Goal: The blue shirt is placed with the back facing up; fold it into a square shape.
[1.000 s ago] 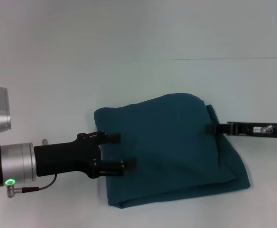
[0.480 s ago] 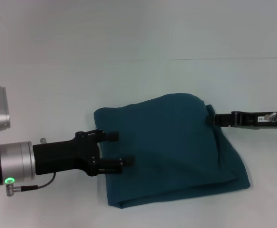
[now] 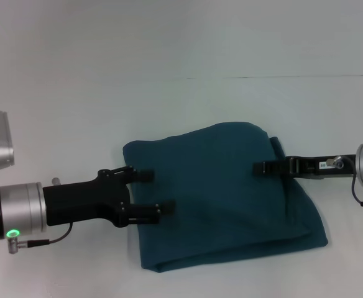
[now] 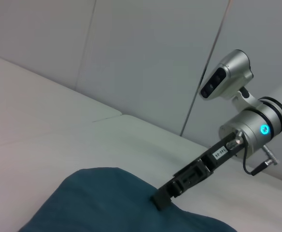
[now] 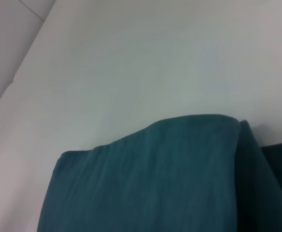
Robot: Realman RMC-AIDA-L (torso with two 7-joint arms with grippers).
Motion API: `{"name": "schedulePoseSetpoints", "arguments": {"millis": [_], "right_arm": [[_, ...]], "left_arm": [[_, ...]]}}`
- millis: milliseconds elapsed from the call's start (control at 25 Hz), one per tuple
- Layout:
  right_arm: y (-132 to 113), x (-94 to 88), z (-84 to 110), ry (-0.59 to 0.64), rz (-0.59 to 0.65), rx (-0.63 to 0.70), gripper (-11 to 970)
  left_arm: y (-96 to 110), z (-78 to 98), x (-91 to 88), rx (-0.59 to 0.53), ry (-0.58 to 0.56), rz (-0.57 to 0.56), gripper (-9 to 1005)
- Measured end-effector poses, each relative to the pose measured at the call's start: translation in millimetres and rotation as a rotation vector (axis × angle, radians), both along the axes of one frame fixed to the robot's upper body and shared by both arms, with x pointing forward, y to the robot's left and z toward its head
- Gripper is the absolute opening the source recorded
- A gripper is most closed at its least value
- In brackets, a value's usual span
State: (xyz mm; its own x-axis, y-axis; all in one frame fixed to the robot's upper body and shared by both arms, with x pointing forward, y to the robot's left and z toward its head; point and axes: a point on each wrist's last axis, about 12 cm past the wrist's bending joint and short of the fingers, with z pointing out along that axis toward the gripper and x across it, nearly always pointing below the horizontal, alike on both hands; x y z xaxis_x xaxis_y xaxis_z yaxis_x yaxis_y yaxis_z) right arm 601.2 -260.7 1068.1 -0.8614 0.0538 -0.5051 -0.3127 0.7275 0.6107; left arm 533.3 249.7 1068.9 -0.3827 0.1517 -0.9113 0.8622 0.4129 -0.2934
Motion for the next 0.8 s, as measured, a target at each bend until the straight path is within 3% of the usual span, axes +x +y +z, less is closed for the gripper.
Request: {"name": "schedulePoseSetpoints", "arguments": {"millis": [600,800], "right_arm": [[8.7,-0.1,-3.0,0.002,0.004,0.0,665],[11.3,-0.7,-4.2,0.004,0.009,-0.002,594]], "left_arm": [[0.6,0.2,0.5,0.003,-0.003,0.001,920],[0.8,0.0,0.2,0.003,-0.002,0.002,920]]}}
